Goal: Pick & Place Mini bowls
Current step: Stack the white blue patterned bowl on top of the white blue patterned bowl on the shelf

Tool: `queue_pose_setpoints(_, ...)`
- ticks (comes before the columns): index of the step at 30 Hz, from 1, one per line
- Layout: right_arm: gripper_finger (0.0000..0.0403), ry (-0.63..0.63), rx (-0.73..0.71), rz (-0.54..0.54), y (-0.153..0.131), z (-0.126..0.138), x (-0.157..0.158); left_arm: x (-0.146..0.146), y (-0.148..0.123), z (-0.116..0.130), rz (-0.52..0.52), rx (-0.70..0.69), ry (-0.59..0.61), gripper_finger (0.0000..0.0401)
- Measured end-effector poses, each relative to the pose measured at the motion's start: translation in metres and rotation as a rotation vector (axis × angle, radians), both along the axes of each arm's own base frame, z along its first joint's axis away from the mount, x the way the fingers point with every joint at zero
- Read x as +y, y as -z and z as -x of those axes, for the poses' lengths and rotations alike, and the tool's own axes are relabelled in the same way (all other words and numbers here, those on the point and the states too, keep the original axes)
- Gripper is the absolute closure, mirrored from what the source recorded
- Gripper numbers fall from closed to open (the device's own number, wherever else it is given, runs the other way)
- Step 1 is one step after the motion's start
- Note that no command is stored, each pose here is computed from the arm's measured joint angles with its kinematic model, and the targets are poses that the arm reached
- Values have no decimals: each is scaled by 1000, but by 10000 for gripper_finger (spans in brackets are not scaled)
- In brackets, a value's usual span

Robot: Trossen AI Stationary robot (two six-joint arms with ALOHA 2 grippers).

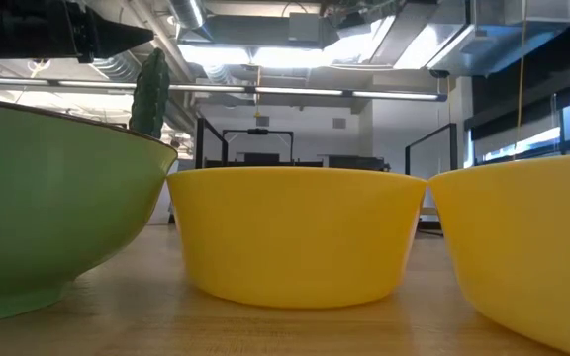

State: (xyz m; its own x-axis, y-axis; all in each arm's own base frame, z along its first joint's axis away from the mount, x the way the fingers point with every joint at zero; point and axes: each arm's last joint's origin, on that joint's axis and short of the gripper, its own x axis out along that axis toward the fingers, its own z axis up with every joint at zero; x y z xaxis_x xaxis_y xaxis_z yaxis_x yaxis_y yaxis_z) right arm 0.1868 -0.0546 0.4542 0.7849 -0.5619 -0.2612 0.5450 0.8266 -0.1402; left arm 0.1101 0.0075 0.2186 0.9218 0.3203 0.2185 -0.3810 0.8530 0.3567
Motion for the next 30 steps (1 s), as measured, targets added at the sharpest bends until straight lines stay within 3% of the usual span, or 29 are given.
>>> queue_pose_setpoints(5,389,121,129,-33,-10,-27,-46,0,0,0,-1,1,-1,396)
queue_pose_setpoints(10,389,197,275,-195,-1,-47,-97,0,0,0,-2,1,-1,399)
queue_pose_setpoints(19,389,215,529,-517,69,-76,-167,0,0,0,-3,2,-1,398)
queue_pose_setpoints(24,389,208,654,-615,104,-82,-191,0,0,0,-3,2,-1,399)
queue_pose_setpoints(30,389,222,704,-702,122,-78,-206,0,0,0,-11,4,-3,394)
